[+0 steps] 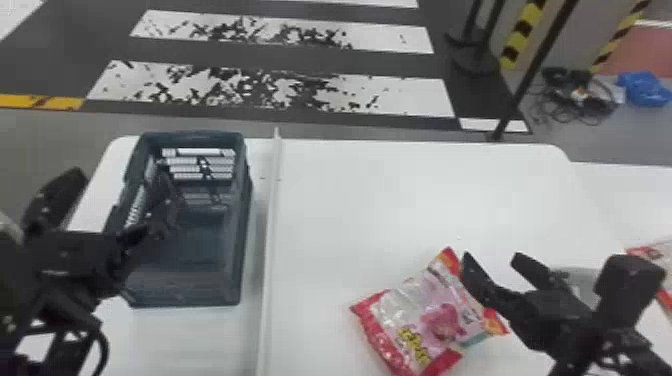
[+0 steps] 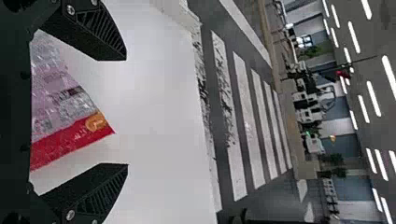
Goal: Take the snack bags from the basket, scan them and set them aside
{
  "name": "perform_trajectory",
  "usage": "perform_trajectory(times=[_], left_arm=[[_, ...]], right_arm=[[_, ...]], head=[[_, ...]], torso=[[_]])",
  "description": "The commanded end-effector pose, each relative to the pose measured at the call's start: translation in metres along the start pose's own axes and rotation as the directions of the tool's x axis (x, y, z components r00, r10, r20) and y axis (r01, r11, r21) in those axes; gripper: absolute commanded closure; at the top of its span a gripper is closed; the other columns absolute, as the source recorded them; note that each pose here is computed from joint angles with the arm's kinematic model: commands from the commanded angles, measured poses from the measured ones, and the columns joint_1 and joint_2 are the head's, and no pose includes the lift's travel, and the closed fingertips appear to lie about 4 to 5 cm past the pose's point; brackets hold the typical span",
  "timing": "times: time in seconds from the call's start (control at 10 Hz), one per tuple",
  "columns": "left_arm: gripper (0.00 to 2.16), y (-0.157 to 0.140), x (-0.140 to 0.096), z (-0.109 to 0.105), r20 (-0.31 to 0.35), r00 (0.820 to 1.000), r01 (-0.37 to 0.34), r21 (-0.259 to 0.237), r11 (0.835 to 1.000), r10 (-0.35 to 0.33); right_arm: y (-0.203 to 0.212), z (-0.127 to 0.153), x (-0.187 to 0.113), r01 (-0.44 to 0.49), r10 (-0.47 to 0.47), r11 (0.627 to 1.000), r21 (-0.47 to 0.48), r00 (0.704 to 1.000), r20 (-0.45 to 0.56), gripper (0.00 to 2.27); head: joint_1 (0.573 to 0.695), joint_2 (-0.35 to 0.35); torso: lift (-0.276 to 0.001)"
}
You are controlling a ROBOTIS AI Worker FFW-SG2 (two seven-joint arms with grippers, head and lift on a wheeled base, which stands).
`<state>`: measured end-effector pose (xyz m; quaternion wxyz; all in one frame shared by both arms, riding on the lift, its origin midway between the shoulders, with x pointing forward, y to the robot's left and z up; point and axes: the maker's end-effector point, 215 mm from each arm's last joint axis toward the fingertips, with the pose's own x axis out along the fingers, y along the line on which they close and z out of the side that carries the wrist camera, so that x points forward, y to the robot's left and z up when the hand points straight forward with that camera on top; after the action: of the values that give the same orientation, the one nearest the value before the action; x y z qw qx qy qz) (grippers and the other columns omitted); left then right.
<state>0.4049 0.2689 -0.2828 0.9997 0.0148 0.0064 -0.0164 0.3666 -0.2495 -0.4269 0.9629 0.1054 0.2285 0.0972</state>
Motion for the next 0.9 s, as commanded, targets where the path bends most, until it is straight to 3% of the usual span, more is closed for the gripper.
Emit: perform_trajectory(times=[0.0,0.1,0.2,0.4,0.6,0.8], left_arm=[[0.07,0.016,-0.008,0.0,-0.001,1.0,-0.023,-0.003,1.0,0.023],[0.07,0.018,-0.009,-0.002,-0.005,1.0,-0.022,-0.005,1.0,0.022],[0.07,0.017,-0.009,-0.002,-0.005,1.0,-0.016,-0.005,1.0,0.016],[0.07,0.013,-0.009,-0.003,-0.007,1.0,-0.008,-0.009,1.0,0.008],[0.07,0.012,-0.008,-0.001,-0.005,1.0,-0.002,-0.01,1.0,0.002],[0.07,0.01,-0.007,-0.002,-0.007,1.0,0.004,-0.011,1.0,-0.004]], right_arm=[[0.033,-0.028,-0.005,-0.111,0.117,0.991,0.069,0.989,-0.093,0.57],[0.056,-0.051,-0.009,-0.165,0.184,0.979,0.117,0.968,-0.172,2.1],[0.075,-0.06,-0.013,-0.219,0.243,0.966,0.137,0.95,-0.196,2.26],[0.107,-0.085,-0.023,-0.288,0.33,0.94,0.183,0.906,-0.267,2.26],[0.129,-0.105,-0.03,-0.326,0.375,0.924,0.2,0.872,-0.315,2.26],[0.137,-0.13,-0.031,-0.325,0.363,0.932,0.163,0.853,-0.375,2.26]], head=[[0.695,0.007],[0.695,0.071],[0.695,0.126],[0.695,0.184],[0.695,0.242],[0.695,0.284]], torso=[[-0.075],[-0.075],[-0.075],[-0.075],[-0.075],[-0.075]])
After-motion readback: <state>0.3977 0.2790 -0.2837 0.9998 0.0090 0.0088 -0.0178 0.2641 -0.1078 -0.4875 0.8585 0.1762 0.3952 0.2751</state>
